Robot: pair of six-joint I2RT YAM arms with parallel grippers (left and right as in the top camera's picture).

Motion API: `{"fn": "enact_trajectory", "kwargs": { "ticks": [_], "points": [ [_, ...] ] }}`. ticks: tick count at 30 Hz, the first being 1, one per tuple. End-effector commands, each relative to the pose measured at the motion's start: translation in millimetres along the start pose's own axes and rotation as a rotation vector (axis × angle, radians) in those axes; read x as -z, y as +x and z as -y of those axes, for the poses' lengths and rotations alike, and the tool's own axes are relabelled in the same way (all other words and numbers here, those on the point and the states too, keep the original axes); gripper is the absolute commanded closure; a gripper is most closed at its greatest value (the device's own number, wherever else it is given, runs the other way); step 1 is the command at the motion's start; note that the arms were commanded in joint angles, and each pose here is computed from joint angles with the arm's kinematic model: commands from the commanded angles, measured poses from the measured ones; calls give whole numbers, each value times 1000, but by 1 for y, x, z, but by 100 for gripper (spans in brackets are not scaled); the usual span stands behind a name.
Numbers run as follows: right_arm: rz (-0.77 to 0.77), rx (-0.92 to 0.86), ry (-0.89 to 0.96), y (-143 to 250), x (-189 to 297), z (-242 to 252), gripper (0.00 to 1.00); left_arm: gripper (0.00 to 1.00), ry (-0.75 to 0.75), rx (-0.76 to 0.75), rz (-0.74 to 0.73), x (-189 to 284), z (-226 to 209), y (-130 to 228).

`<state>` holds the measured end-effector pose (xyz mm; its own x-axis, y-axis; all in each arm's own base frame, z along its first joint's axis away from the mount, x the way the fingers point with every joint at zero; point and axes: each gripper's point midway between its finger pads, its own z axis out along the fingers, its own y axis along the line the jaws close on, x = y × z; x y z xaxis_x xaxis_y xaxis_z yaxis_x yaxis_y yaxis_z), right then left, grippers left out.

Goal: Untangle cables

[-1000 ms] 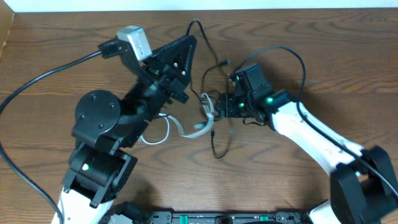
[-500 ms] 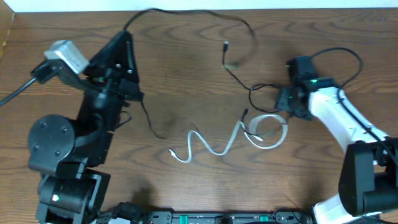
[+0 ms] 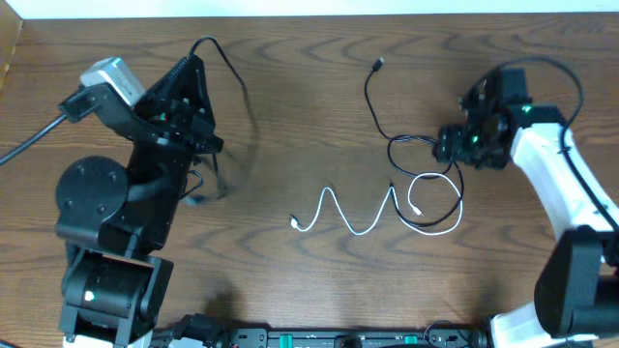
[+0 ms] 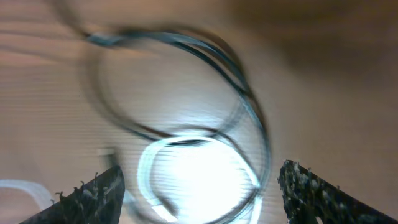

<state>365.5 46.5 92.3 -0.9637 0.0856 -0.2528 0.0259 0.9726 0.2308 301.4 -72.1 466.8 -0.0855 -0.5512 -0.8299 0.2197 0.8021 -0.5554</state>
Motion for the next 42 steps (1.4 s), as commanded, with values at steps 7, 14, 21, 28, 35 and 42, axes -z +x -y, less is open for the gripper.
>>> {"fn": "enact_trajectory", "kwargs": {
  "ticks": [7,14,21,28,35,42],
  "points": [
    [162,257,-558,-23,80,-110,24,93,210,-2,-256,-20,29,52],
    [383,699,-954,-6,154,-180,22,92,414,34,-454,-25,54,91],
    [561,880,-908,-2,197,-214,19,93,639,57,-596,-10,83,112],
    [615,982,-917,9,208,-242,24,92,798,77,-715,10,104,129],
    [614,898,-888,-1,208,-244,80,92,810,83,-736,11,106,133],
    [621,594,-743,-39,199,-228,99,70,809,78,-736,9,105,135]
  ]
}}
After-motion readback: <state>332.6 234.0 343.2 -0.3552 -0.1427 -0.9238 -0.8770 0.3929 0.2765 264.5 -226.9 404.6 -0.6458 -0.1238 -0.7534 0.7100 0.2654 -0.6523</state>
